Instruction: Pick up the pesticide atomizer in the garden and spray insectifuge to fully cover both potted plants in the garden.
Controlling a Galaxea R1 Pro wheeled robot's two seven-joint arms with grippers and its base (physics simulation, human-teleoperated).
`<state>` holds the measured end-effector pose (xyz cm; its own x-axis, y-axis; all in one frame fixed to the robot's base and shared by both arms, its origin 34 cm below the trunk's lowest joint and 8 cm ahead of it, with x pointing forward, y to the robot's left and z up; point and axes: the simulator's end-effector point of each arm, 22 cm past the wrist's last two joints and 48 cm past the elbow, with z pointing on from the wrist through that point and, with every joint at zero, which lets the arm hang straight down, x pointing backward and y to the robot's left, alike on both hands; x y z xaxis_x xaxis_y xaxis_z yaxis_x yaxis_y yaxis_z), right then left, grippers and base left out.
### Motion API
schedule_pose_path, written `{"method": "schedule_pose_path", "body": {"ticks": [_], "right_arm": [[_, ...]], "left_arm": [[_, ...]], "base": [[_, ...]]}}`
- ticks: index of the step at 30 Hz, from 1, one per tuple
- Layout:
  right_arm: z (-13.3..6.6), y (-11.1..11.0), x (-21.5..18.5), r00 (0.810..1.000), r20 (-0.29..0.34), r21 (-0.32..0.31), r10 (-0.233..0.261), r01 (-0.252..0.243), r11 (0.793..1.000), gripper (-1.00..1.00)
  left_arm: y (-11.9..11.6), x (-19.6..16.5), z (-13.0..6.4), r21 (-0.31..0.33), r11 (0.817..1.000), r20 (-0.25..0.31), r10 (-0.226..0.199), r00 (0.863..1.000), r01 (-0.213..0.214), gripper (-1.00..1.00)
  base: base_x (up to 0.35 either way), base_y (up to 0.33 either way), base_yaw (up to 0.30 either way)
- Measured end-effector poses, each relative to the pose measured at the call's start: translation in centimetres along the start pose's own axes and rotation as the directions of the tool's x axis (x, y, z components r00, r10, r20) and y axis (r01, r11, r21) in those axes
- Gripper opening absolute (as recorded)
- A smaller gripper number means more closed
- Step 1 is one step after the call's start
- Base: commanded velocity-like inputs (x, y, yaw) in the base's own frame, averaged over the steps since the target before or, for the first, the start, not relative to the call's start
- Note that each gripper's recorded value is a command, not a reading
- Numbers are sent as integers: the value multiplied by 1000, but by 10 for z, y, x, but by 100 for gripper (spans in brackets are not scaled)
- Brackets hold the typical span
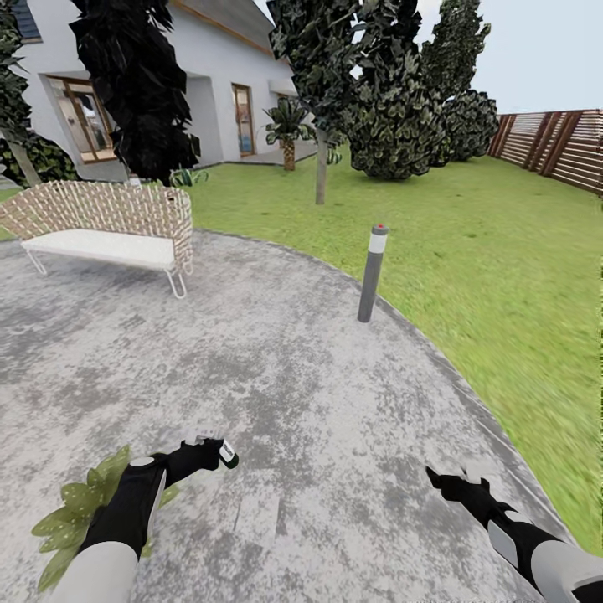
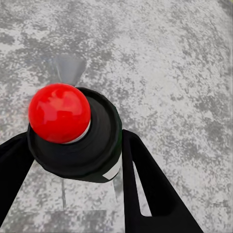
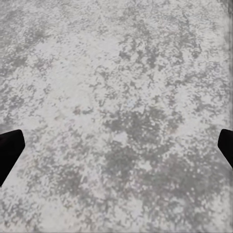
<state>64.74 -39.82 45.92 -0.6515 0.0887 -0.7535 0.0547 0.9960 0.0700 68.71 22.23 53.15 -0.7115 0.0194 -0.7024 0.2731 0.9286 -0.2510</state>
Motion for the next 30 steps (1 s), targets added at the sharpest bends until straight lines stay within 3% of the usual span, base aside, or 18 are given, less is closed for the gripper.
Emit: {"method": "schedule_pose_path", "body": {"ticks": [8,11,14,18,20,22,26,30], "right_arm": [[7,-1,8,1000,12,-1,0,0,1000,100],[10,-1,11,1000,16,-1,1,-1,1000,100],[12,-1,14,1000,21,-1,1,-1,1000,100],[16,-2,18,999,29,0,13,-13,1000,100],[18,-2,21,999,31,1,18,-19,1000,100],[21,-1,25,999,31,-1,17,-17,1000,100],[23,-1,26,999,18,-3,26,-26,1000,100],[36,34,-5,997,-36,-85,63,-66,994,100]], "left_arm": [[1,7,7,-2,1000,13,5,1000,-5,-100],[-13,4,14,18,1000,29,9,1000,-10,-100],[-35,-30,14,34,997,98,65,993,-69,-100],[-63,-79,6,38,983,200,168,965,-179,-100],[-74,-97,1,51,982,256,162,953,-181,-100],[-82,-106,-1,74,985,298,128,946,-157,-100],[-88,-111,-1,95,986,322,102,941,-139,-100],[-97,-112,1,103,982,322,118,939,-159,-100]], "base": [[0,0,-118],[0,0,-116],[0,0,-109],[0,0,-58],[0,0,-12],[0,0,-4],[0,0,0],[0,0,0]]}}
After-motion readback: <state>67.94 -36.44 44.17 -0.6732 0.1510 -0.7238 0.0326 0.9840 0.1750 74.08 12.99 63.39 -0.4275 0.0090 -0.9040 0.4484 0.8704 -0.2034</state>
